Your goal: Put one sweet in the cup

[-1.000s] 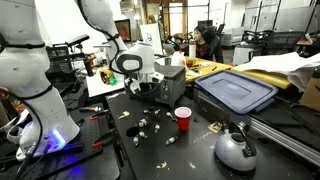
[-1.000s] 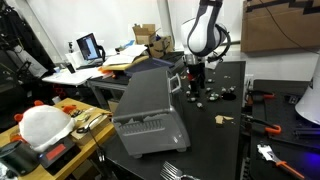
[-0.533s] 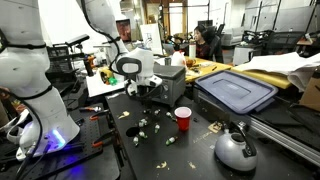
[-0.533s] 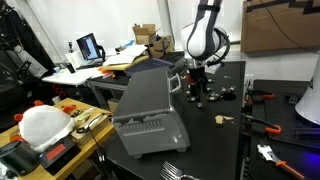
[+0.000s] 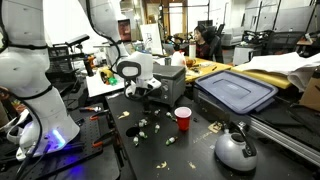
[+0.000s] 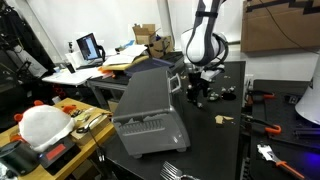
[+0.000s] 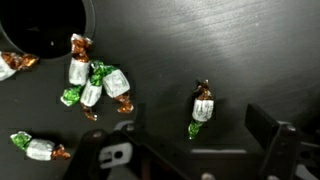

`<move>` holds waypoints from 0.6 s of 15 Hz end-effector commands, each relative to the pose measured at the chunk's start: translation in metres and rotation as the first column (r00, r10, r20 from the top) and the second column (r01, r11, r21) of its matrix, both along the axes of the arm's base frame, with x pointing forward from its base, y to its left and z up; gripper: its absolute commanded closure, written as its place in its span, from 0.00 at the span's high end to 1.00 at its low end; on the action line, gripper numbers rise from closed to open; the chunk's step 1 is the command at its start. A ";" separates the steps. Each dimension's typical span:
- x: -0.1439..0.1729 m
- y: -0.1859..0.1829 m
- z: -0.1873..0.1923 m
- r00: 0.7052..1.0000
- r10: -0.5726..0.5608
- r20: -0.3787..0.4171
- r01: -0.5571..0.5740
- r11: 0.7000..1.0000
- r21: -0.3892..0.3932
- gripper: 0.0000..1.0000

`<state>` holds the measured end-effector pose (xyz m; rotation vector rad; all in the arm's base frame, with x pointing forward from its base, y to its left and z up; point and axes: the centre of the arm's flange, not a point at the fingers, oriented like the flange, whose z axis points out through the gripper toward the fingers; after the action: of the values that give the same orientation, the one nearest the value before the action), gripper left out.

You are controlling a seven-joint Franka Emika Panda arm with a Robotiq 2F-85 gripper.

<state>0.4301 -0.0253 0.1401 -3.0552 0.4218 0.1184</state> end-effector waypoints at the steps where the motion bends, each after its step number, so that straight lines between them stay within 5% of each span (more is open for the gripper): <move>1: 0.010 0.002 -0.014 0.996 -0.084 0.026 0.084 0.996 -0.017 1.00; 9: 0.016 0.000 -0.023 0.989 -0.144 0.013 0.144 0.989 -0.019 1.00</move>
<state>0.4420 -0.0271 0.1171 -3.0413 0.5845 0.1078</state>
